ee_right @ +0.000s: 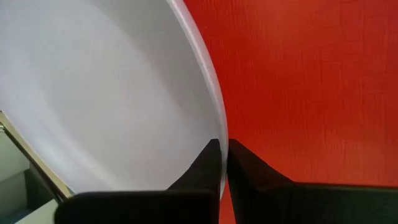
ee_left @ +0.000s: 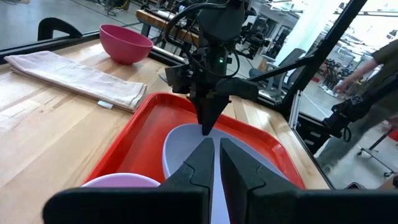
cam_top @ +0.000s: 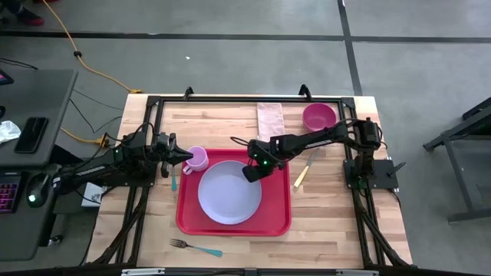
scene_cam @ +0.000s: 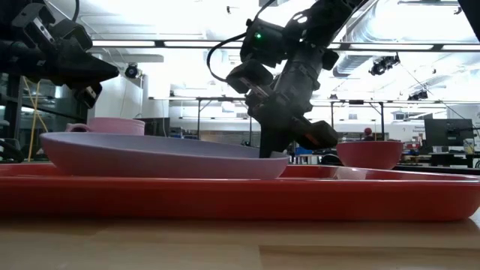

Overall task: Set up tray
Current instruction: Put the blue plate on the red serving tray to the bottom right of the purple mug, then put the red bowl on top of the blue plate

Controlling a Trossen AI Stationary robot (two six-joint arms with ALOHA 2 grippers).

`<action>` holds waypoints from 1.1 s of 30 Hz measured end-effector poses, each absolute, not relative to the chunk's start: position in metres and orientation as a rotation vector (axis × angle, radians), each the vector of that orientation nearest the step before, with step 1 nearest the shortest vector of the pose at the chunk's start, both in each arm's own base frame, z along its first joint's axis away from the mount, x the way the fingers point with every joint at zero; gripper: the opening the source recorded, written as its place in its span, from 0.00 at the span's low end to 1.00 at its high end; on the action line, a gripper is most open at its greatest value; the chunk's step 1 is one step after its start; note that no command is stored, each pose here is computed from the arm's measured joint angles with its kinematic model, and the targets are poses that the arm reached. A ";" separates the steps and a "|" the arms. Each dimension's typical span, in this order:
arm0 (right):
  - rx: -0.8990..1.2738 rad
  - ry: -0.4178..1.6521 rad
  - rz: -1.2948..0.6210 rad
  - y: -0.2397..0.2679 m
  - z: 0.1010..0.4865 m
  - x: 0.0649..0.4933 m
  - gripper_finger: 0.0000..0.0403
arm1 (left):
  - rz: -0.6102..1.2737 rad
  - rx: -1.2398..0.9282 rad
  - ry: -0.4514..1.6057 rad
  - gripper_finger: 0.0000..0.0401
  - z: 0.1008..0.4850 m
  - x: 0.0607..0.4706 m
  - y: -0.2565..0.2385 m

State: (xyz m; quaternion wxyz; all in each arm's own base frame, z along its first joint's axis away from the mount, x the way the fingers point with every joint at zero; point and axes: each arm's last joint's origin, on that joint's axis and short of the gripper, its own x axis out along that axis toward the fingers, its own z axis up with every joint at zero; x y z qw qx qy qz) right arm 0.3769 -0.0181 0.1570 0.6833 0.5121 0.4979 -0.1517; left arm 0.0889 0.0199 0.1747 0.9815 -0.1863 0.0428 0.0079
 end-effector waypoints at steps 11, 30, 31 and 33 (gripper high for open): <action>1.152 1.116 -0.337 -0.018 0.157 0.377 0.10 | 0.015 -0.375 0.086 0.14 0.175 0.089 0.020; 1.274 1.149 -0.230 -0.036 0.163 0.374 0.11 | 0.006 -0.375 0.087 0.14 0.175 0.089 0.020; 1.282 1.152 -0.213 -0.035 0.164 0.373 0.10 | 0.004 -0.375 0.088 0.14 0.175 0.089 0.020; 1.299 1.153 -0.189 -0.035 0.169 0.372 0.09 | 0.001 -0.375 0.088 0.14 0.175 0.089 0.019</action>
